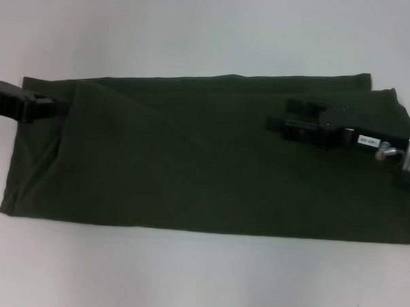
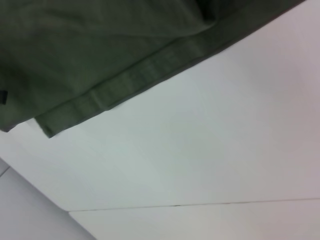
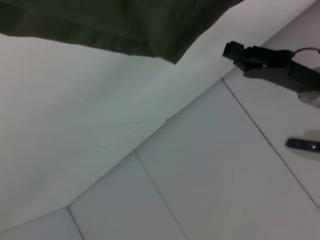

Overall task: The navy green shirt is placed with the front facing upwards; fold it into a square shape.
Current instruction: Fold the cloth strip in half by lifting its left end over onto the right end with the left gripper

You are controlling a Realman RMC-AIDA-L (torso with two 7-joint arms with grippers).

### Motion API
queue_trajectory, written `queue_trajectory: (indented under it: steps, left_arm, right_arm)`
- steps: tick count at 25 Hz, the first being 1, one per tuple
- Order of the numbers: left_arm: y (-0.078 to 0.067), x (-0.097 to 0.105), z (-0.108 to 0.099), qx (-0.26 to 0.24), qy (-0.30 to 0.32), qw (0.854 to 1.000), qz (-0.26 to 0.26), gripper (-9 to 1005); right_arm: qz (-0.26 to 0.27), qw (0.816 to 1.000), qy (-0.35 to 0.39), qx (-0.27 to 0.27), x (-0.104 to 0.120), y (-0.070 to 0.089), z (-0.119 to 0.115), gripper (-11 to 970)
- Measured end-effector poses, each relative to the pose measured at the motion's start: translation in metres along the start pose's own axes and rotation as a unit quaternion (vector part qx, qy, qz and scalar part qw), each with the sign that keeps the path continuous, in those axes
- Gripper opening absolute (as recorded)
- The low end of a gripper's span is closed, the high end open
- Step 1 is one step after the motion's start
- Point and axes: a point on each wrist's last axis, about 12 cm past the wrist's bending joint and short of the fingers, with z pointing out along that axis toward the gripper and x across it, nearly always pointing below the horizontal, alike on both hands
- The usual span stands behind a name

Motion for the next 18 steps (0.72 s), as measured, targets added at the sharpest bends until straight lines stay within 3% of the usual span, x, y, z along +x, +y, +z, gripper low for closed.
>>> queue_trajectory:
  steps: [9, 15, 18]
  left_arm:
    - [0.001, 0.007, -0.001, -0.004, 0.009, 1.0, -0.008, 57]
    - [0.002, 0.013, 0.003, -0.012, 0.012, 1.0, -0.015, 114]
    - [0.007, 0.017, 0.001, -0.031, 0.014, 0.999, -0.026, 238]
  right_arm:
    - [-0.001, 1.0, -0.005, 0.005, -0.005, -0.002, 0.0, 917]
    - [0.0, 1.0, -0.008, 0.008, -0.005, -0.004, -0.003, 916]
    - [0.001, 1.0, -0.008, 0.01, -0.004, -0.004, -0.005, 916]
